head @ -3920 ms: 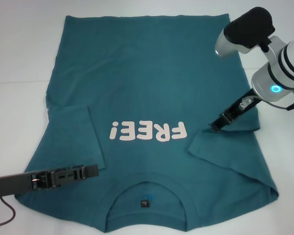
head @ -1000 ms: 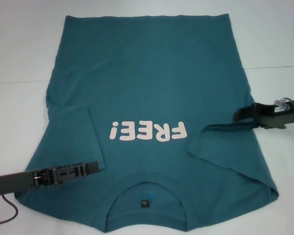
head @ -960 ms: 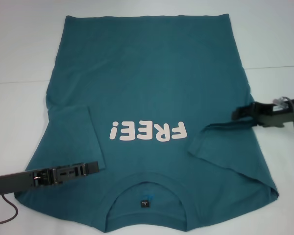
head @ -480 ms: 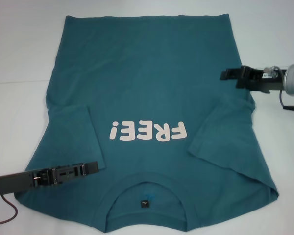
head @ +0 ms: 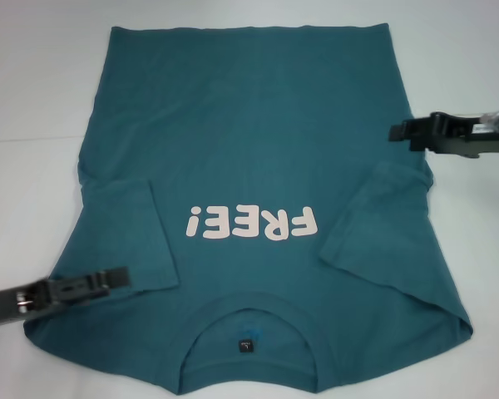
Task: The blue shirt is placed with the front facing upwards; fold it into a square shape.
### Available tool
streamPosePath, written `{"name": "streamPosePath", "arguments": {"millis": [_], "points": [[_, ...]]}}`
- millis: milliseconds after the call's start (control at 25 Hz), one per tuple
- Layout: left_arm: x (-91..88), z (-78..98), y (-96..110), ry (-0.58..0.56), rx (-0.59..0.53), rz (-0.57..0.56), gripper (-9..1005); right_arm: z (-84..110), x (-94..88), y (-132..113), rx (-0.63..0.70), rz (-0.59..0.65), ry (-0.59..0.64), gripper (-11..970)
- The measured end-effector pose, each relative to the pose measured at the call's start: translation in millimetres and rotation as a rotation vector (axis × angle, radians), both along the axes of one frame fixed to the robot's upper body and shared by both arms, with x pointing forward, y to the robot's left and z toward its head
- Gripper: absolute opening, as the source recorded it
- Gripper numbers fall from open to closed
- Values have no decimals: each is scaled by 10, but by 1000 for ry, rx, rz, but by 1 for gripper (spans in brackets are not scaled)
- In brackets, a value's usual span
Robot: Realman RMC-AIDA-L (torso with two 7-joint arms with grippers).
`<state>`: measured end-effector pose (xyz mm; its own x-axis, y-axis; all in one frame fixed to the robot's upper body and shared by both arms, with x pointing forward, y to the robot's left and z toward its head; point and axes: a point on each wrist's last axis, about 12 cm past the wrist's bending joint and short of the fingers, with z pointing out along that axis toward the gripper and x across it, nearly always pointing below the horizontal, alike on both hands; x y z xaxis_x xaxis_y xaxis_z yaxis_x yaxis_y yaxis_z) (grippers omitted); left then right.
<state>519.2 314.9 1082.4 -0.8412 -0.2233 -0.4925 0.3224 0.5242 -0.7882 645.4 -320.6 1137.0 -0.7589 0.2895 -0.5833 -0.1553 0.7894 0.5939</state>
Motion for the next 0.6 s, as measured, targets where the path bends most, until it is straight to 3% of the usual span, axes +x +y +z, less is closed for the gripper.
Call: {"name": "streamPosePath", "arguments": {"millis": [240, 600], "points": [[-105, 10, 320, 176, -95, 177, 765, 60, -128, -131, 31, 65, 43, 530], [-108, -117, 530, 292, -54, 359, 766, 54, -220, -118, 59, 125, 81, 508]]}}
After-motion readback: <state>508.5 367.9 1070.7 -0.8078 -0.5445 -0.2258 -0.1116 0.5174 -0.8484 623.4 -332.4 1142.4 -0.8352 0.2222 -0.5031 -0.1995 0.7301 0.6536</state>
